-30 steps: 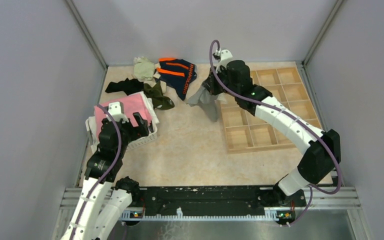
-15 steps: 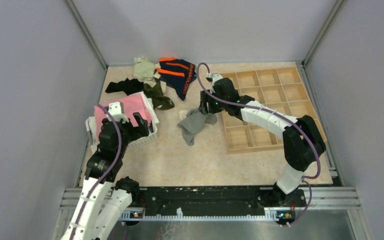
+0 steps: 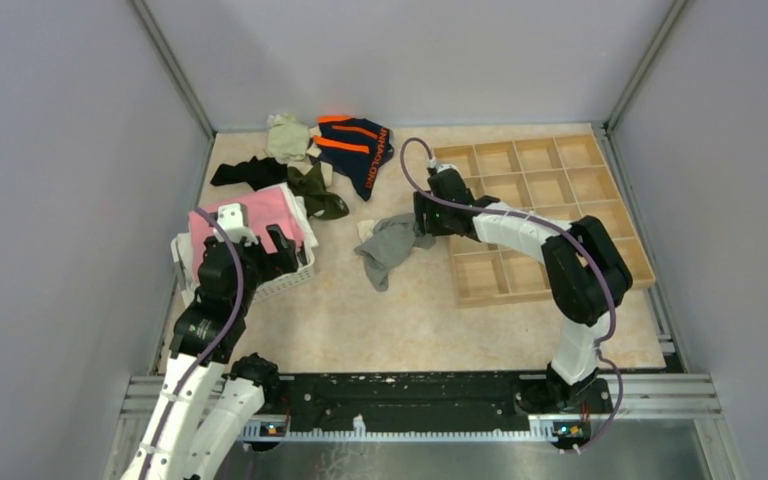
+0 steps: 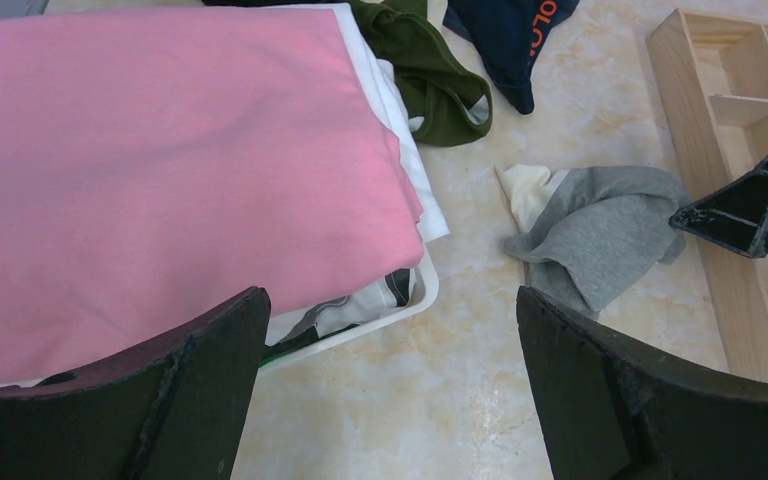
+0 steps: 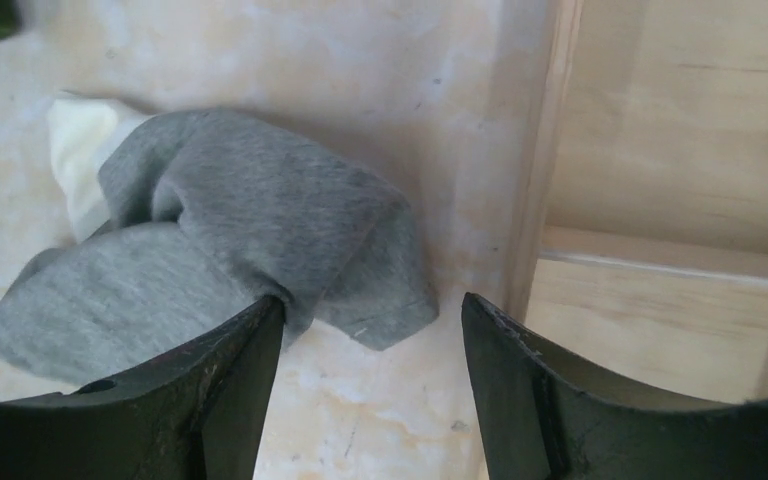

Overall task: Roll the underwear
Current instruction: Place the underwear at the center of the board.

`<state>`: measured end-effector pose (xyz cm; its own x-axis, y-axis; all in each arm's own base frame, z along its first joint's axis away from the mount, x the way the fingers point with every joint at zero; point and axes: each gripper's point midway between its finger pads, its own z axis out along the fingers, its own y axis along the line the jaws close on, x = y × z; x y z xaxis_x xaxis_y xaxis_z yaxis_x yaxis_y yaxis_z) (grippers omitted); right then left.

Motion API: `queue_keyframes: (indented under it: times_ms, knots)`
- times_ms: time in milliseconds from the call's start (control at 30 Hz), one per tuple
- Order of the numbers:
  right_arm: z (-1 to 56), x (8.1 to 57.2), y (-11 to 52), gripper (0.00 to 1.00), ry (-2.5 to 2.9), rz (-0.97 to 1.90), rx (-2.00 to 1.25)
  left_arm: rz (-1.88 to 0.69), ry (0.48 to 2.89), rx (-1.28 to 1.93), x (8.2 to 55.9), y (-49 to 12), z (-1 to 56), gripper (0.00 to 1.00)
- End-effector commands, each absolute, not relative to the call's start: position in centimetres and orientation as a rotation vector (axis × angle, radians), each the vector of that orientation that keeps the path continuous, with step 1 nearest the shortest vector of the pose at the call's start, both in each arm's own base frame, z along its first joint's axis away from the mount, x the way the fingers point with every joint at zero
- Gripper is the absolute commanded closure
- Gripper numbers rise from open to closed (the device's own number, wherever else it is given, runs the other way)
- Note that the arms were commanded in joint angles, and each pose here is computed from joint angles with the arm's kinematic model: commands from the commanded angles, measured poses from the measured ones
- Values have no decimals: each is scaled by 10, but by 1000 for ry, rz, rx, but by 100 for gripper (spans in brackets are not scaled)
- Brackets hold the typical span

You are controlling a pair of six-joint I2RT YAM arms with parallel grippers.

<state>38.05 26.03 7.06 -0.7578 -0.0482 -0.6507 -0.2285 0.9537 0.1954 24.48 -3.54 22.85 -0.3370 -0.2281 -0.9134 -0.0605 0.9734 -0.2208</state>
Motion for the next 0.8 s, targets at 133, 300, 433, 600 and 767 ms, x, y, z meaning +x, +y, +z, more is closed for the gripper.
queue_keyframes:
  times_ms: [133,300,433,600,767]
  knots:
    - [43,399,192,30,2454,-5,-6,-175,1882,-210,250,-35,235,1]
    - [56,404,163,25,2409,-117,49,-175,1884,-209,251,-36,235,1]
    - [73,405,165,21,2372,-46,-1,-174,1888,-209,252,-36,234,1]
    - [134,382,227,20,2227,446,-282,-179,1875,-200,254,-36,239,1]
    - [197,340,244,20,2067,718,-347,-309,1842,-112,267,-63,251,1]
